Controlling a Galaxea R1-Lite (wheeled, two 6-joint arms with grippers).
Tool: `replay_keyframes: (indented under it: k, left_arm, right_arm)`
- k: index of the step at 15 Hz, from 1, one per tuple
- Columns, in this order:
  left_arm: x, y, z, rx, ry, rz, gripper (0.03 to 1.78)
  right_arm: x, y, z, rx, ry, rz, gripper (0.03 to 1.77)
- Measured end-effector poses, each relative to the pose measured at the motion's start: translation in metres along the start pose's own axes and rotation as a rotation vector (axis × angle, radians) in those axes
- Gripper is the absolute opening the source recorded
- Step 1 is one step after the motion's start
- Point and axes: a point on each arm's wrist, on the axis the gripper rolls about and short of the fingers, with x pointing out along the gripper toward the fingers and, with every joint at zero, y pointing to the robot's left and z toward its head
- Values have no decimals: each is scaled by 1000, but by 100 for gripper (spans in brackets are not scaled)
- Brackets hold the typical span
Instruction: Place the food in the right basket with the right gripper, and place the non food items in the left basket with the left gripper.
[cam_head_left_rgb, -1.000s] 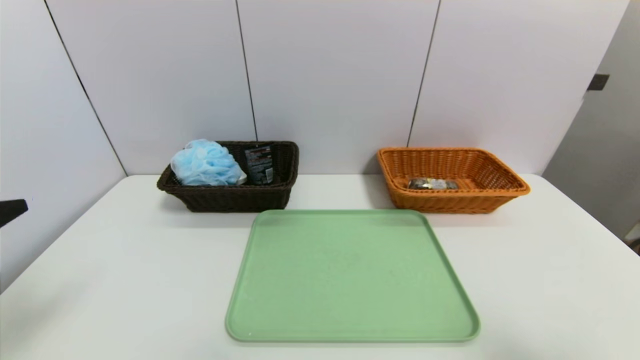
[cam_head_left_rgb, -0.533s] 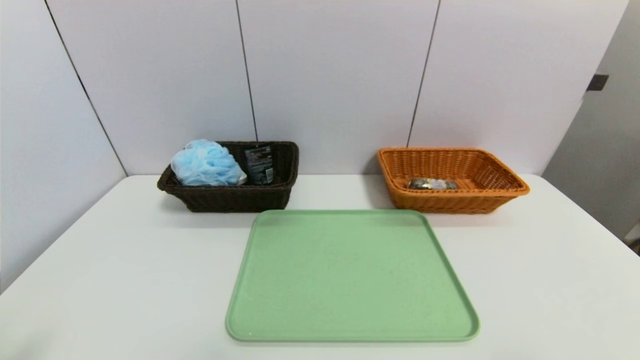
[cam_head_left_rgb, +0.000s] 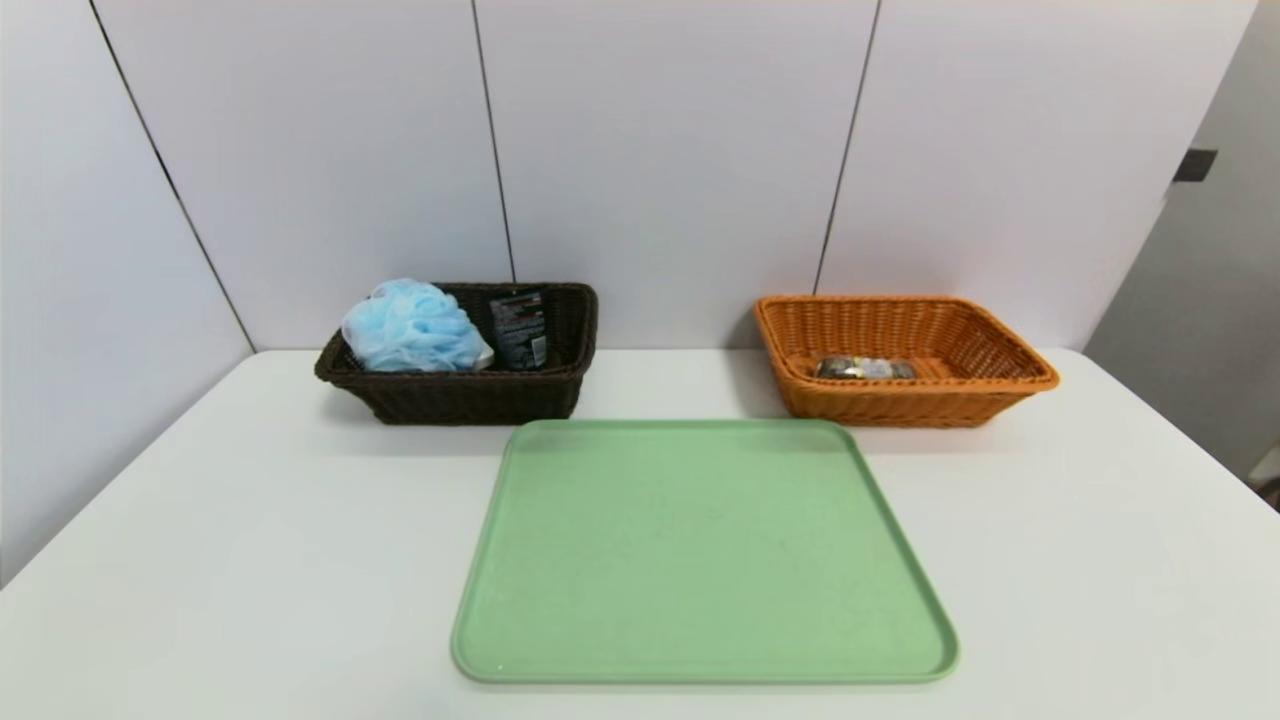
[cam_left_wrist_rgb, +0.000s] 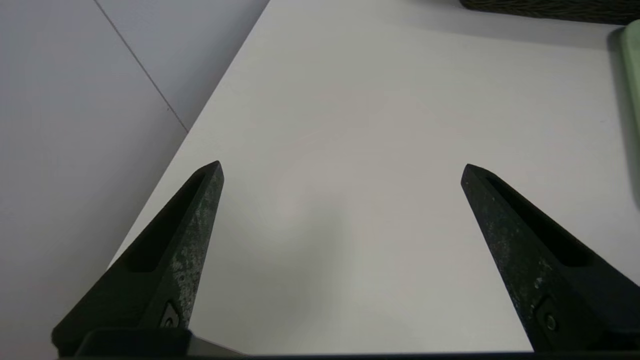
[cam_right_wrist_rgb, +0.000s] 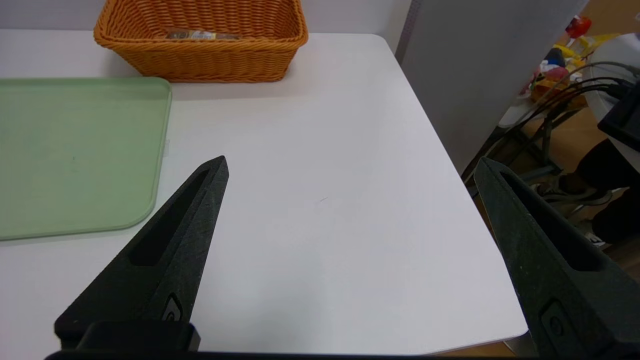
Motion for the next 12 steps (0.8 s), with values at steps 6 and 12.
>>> replay_keyframes:
  k: [6, 12]
  left_arm:
    - [-22, 0, -25, 81, -83, -227, 169]
    - [-30, -2, -27, 45, -125, -377, 169]
  right_arm:
    - [-12, 2, -22, 13, -46, 23, 169]
    - [-25, 0, -23, 19, -49, 18, 170]
